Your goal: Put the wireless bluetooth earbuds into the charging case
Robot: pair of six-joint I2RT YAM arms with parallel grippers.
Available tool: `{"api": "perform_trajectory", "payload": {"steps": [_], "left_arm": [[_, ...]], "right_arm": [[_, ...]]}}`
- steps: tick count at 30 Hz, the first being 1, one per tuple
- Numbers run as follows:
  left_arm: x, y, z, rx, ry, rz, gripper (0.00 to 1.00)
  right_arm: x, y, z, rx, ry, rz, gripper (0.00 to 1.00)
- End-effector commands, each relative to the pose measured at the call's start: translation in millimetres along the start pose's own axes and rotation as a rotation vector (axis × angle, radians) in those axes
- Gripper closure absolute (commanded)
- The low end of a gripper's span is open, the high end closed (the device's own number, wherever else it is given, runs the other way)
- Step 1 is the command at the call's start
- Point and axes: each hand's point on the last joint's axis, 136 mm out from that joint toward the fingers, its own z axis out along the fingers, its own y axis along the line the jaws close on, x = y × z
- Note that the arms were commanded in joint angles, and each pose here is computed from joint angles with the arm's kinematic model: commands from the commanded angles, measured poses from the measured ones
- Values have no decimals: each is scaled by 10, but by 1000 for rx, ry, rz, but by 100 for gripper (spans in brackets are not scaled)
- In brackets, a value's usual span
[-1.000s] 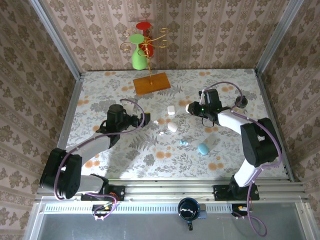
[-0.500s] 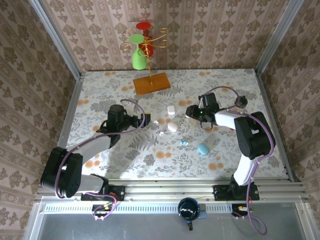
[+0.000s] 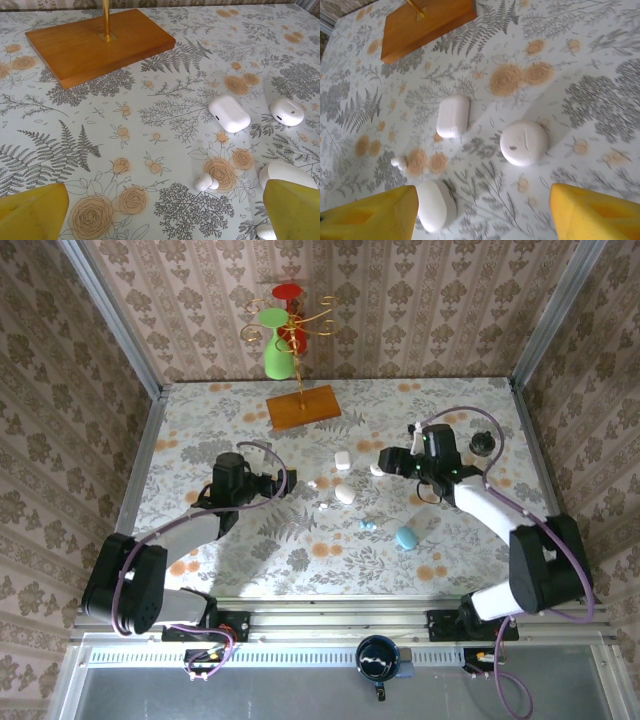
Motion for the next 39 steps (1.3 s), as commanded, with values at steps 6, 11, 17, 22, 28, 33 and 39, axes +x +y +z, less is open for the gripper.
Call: {"api": "perform_trajectory", "payload": {"steps": [6,11,17,22,28,33,39], "left_arm": [[0,-64,30,51,3,11,0],[11,-85,77,68,18,31,0],[-32,-161,123,118,-11,36,0],[-24,-173,150,129,-8,32,0],[-1,-79,174,89,6,31,0],[-4,-95,196,106,10,30,0],[42,-56,187,100,32,20,0]], "right_arm": [[785,-367,-602,242,128,-50,24],[1181,-449,-740,294,163,-2,21],[1443,-428,-621,286,223,2,20],[1561,-373,-522,296,287,-39,18],[1686,-328,-436,275,321,-58,18],[1759,-298,-452,294,347,-67,26],[1802,-319,-475,336,349,-82,32]]}}
